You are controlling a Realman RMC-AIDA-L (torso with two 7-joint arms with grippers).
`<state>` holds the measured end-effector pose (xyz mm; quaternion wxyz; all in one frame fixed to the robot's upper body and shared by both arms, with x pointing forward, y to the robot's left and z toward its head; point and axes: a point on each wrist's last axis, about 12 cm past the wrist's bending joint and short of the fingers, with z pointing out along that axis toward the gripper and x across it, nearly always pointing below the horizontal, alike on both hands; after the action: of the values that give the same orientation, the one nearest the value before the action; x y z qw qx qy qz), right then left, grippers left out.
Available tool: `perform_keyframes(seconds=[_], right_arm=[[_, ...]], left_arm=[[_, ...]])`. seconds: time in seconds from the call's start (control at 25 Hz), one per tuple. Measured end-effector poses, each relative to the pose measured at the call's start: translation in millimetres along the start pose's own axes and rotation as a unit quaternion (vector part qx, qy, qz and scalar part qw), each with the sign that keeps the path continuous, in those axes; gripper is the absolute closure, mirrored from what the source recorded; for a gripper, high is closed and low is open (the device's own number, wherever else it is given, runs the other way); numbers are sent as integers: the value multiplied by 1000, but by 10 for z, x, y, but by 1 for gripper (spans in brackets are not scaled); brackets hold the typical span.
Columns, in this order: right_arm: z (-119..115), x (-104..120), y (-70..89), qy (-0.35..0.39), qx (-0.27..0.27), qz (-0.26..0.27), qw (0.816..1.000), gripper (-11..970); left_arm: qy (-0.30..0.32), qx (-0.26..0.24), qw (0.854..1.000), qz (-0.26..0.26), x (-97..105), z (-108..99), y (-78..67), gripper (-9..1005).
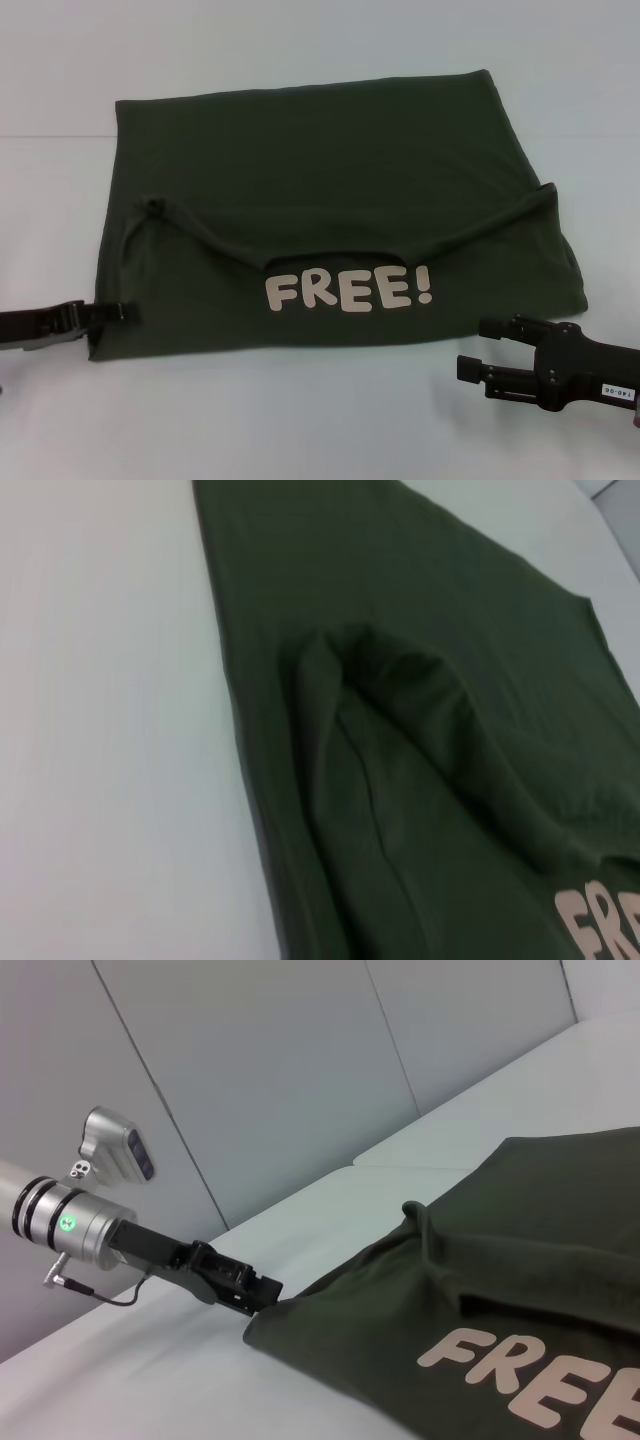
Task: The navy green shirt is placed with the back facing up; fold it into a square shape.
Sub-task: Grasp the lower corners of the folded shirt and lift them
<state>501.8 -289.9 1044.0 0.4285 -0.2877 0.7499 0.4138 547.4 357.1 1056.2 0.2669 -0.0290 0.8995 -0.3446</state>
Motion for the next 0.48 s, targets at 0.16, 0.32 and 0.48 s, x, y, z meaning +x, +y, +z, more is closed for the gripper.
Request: perform_keyframes(seconds=[0.16,0.32,0.48], right_arm=[[0,1,-1,0,0,0,1000,87],[0,1,3,0,-1,0,1000,88],[5,9,2,0,1,1,1000,86]], left_arm=[[16,4,1000,4,32,46,-31,375],[27,4,1000,9,42,70,-52,382],[32,11,999,10,36,66,-77,390]])
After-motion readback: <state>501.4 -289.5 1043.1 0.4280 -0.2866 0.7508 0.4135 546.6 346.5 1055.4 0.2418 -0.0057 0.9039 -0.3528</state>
